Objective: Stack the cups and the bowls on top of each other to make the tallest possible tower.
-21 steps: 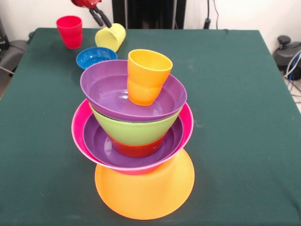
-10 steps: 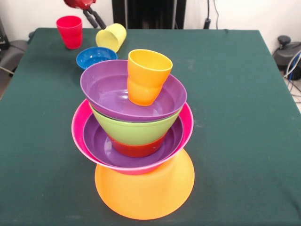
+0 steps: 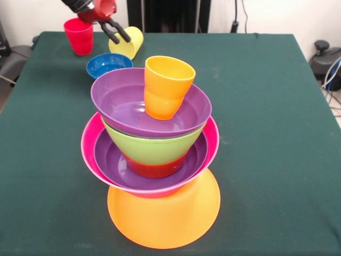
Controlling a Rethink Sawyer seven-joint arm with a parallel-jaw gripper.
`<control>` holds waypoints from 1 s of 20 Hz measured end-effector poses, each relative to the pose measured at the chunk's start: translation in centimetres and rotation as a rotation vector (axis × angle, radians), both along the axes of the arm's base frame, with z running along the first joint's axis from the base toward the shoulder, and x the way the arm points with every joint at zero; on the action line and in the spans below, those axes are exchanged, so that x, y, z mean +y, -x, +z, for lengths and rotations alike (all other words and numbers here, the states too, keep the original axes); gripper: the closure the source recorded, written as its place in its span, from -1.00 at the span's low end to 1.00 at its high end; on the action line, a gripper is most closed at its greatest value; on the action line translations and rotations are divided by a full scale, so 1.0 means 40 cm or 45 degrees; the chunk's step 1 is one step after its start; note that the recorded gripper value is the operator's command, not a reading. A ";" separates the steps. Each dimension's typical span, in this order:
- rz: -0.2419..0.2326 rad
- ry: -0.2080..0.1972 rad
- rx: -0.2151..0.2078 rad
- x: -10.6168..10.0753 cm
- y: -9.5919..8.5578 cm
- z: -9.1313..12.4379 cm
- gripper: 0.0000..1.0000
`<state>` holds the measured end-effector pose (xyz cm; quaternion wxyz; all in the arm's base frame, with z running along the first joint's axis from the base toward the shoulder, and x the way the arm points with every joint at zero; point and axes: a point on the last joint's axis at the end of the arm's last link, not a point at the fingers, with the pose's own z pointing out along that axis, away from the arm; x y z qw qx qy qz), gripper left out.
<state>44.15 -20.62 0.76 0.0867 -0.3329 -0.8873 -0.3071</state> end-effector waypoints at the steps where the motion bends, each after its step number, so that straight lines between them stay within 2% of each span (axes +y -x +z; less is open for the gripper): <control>1: 0.070 -0.032 -0.033 0.013 -0.007 0.001 -1.00; 6: 0.201 -0.103 -0.095 0.036 -0.020 0.018 -1.00; 10: 0.264 -0.143 -0.112 0.036 -0.030 0.035 -1.00; 14: 0.268 -0.157 -0.104 0.017 -0.045 0.041 -1.00; 20: 0.248 -0.143 -0.109 -0.004 -0.060 0.036 -1.00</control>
